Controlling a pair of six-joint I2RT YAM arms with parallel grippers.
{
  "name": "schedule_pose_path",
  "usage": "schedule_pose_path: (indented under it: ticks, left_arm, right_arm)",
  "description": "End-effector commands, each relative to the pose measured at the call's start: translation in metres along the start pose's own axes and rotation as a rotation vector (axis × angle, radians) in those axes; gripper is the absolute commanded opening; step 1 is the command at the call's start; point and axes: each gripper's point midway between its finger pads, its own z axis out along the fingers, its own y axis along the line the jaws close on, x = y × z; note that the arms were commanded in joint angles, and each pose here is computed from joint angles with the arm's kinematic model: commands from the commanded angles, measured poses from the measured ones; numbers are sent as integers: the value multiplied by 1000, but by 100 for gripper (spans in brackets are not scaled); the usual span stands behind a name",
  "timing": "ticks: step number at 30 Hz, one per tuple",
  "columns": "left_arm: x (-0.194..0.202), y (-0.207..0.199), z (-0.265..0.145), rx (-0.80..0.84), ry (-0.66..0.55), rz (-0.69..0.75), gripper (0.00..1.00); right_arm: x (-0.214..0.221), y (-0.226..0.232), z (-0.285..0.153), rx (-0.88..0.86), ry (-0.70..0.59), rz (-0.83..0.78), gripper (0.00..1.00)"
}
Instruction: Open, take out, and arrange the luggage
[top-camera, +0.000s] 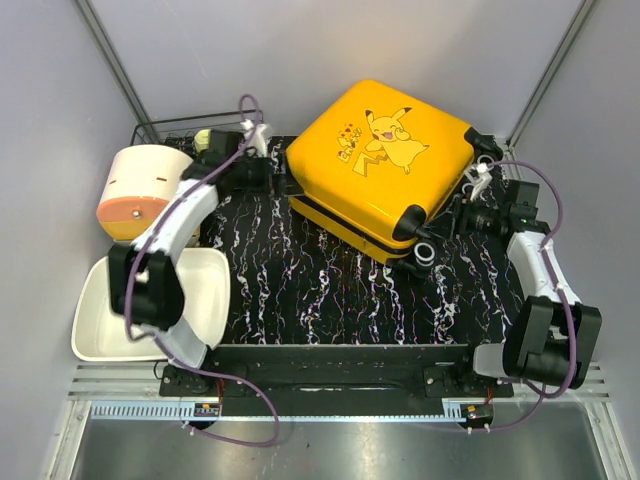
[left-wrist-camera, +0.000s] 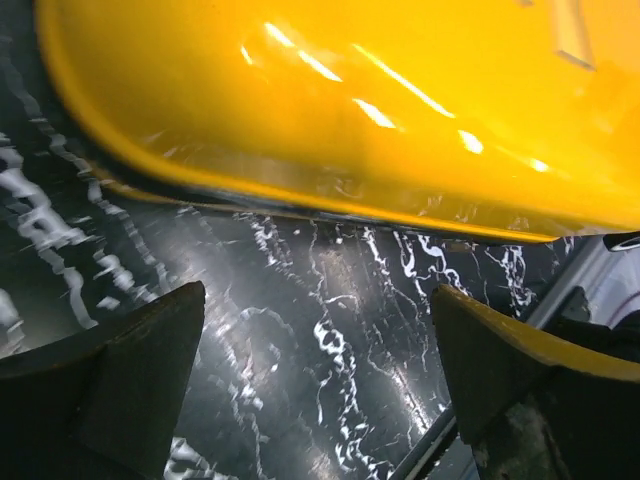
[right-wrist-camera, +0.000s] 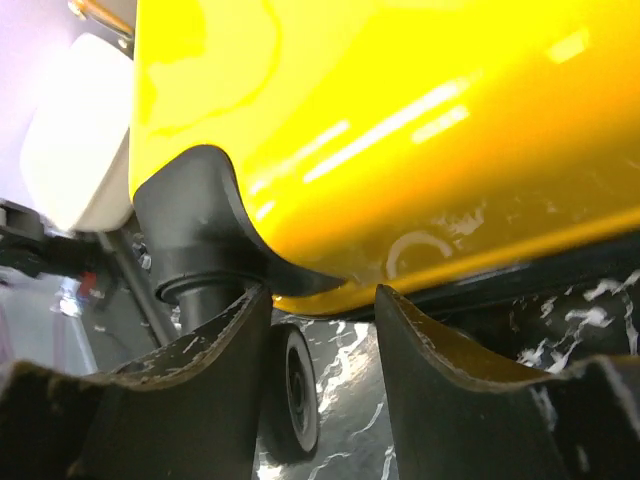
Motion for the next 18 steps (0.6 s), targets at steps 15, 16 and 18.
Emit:
schedule_pose_path:
  ticks: [15, 16, 18]
  left_arm:
    - [52, -130, -149, 291, -128, 780, 99]
    - [55, -132, -147, 283, -120, 949, 99]
    - [82, -148, -139, 346, -34, 1070, 99]
  right_arm:
    - [14, 133, 53, -159, 65, -341, 60]
    - [9, 138, 40, -127, 32, -376, 61]
    - [19, 120, 28, 10, 38, -354, 61]
